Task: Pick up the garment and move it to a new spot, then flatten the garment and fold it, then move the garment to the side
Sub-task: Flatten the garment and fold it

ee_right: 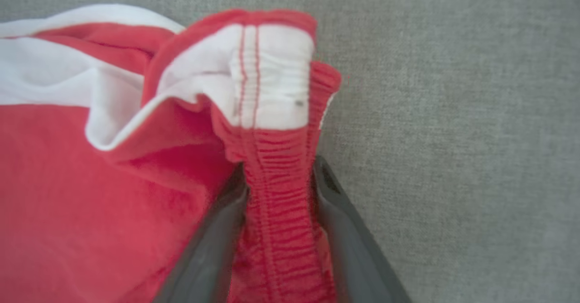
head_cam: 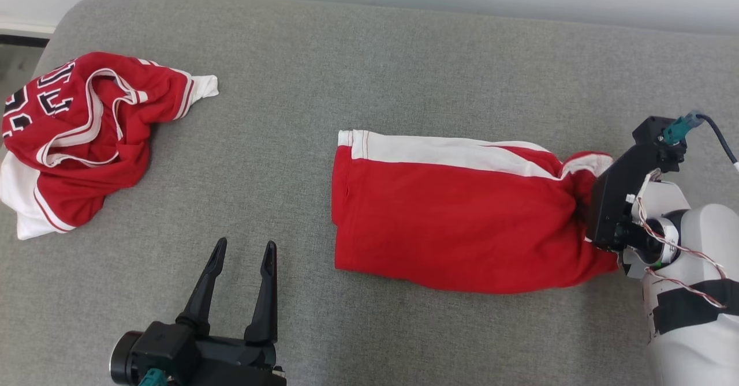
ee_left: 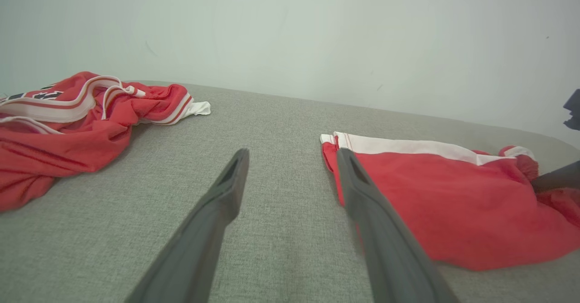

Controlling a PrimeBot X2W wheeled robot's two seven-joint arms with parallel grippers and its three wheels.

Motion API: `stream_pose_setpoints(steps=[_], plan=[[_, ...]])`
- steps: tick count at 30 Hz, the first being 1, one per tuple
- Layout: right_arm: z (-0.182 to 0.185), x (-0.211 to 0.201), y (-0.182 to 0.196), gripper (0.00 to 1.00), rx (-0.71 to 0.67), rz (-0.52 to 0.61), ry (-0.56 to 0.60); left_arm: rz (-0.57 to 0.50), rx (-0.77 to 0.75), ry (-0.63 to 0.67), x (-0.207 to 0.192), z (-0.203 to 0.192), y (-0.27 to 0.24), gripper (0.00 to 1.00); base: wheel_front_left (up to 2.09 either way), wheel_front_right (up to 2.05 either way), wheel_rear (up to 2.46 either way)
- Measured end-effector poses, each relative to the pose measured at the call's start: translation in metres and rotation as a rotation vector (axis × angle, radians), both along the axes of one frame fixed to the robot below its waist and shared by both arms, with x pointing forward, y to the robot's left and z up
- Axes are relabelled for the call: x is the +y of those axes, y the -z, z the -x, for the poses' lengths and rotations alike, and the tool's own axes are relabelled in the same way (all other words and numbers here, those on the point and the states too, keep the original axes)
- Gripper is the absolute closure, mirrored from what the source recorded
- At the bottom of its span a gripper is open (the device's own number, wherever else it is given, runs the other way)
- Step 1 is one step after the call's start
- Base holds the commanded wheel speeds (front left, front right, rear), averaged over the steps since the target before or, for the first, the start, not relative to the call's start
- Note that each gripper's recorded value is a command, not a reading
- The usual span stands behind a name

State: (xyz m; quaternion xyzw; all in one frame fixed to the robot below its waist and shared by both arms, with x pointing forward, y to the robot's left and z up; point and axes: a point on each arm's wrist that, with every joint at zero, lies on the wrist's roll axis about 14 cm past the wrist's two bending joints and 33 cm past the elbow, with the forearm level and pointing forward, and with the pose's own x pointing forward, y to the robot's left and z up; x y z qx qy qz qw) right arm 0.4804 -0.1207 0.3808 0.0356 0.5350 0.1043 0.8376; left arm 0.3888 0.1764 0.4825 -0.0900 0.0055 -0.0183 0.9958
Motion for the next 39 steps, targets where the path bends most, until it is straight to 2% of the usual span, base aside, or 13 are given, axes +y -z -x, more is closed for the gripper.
stream_pose_setpoints(steps=[1,3,4,10,15,23,26,31,34,39], plan=[[-0.002,0.001,0.0,0.7,-0.001,-0.001,-0.001,0.0,0.002,-0.002,0.0,0.0,0.001,0.0,0.0,0.0,0.0],[-0.004,0.004,0.002,0.93,-0.004,-0.008,-0.001,0.001,0.007,-0.005,0.001,0.0,0.002,0.0,0.0,0.0,0.0],[-0.004,0.005,0.002,1.0,-0.005,-0.01,-0.002,0.002,0.009,-0.006,0.001,0.0,0.003,0.0,0.0,0.0,0.0],[-0.01,0.004,0.002,1.0,-0.02,-0.009,0.001,0.007,0.016,-0.007,0.001,-0.002,0.006,0.0,0.0,0.0,0.0],[-0.014,-0.014,-0.005,1.0,-0.061,0.036,0.013,0.01,0.011,-0.006,0.0,-0.003,0.004,0.0,0.0,0.0,0.0],[-0.01,-0.091,-0.03,1.0,-0.121,0.214,0.101,0.021,-0.012,0.012,-0.006,-0.003,-0.004,0.0,0.0,0.0,0.0],[-0.008,-0.104,-0.045,1.0,-0.145,0.239,0.125,0.028,-0.012,0.02,-0.01,-0.001,-0.004,0.0,0.0,0.0,0.0],[-0.01,-0.082,-0.068,1.0,-0.188,0.182,0.077,0.034,-0.021,0.029,-0.012,0.0,-0.007,0.0,0.0,0.0,0.0],[-0.009,-0.044,-0.076,1.0,-0.194,0.073,0.017,0.038,-0.025,0.031,-0.014,0.001,-0.009,0.0,0.0,0.0,0.0],[-0.008,0.01,-0.082,1.0,-0.198,-0.021,-0.109,0.043,-0.027,0.006,-0.008,0.006,-0.01,0.0,0.0,0.0,0.0]])
